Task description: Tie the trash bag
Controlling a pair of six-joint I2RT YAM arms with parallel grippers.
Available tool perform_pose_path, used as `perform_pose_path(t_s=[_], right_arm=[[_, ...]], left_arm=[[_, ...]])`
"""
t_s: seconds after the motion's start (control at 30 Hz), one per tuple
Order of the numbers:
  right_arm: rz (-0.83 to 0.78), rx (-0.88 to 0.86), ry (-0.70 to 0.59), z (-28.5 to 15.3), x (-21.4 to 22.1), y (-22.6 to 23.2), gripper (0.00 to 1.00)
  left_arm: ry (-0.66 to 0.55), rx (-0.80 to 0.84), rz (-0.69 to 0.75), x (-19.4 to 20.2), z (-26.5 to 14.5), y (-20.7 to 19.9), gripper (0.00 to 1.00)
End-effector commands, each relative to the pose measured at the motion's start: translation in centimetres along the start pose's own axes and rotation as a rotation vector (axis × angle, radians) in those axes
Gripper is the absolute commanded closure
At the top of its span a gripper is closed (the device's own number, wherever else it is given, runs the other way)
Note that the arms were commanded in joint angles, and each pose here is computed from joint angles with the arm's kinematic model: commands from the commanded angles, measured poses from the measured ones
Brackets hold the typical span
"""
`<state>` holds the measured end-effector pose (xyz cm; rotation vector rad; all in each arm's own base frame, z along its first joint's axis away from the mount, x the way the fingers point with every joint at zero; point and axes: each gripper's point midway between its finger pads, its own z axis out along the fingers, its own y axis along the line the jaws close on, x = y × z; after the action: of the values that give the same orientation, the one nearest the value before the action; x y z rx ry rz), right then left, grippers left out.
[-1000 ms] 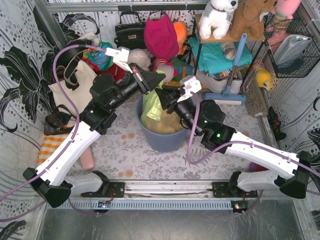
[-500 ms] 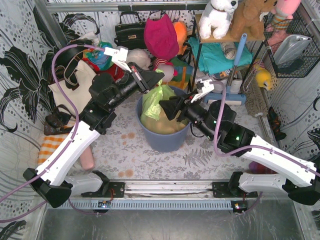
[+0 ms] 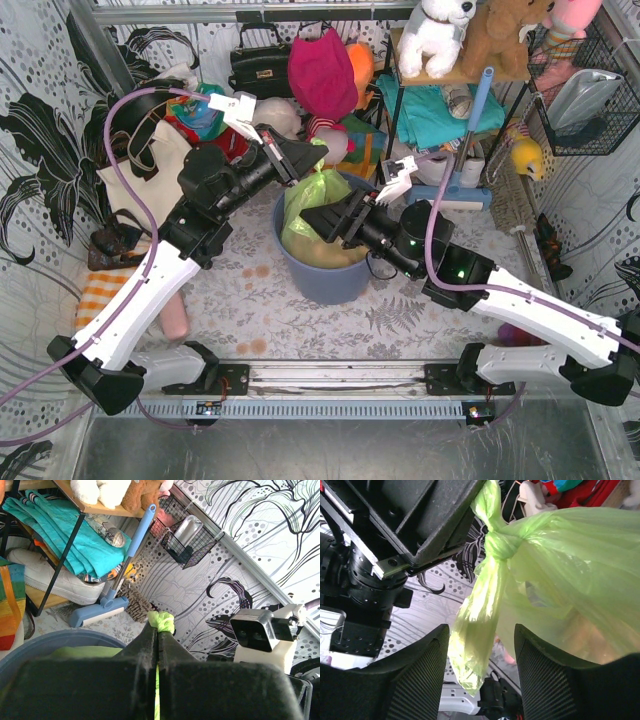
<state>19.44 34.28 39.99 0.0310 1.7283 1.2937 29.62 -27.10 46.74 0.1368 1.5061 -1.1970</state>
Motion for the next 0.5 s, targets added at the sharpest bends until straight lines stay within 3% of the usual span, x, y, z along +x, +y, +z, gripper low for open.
perform_pose_path(t_s=[0.0,0.2,0.47], right_arm=[[0.089,-0.088,-0.011,0.6,-0.3,2.2,0.46],[0.099,-0.091,0.003,1.6,0.2,2.4,0.5],[0.089,-0.06,-0.02,1.3,-0.3,1.6,0.78]], left_arm=[[-0.041,0.043,0.009,-1.0,0.1,-0.7,1.0],[-0.041,0.05,0.007,-1.1,0.0,-0.7,1.0],[-0.039,0.053,0.003,-1.0,0.0,-0.6,1.0]])
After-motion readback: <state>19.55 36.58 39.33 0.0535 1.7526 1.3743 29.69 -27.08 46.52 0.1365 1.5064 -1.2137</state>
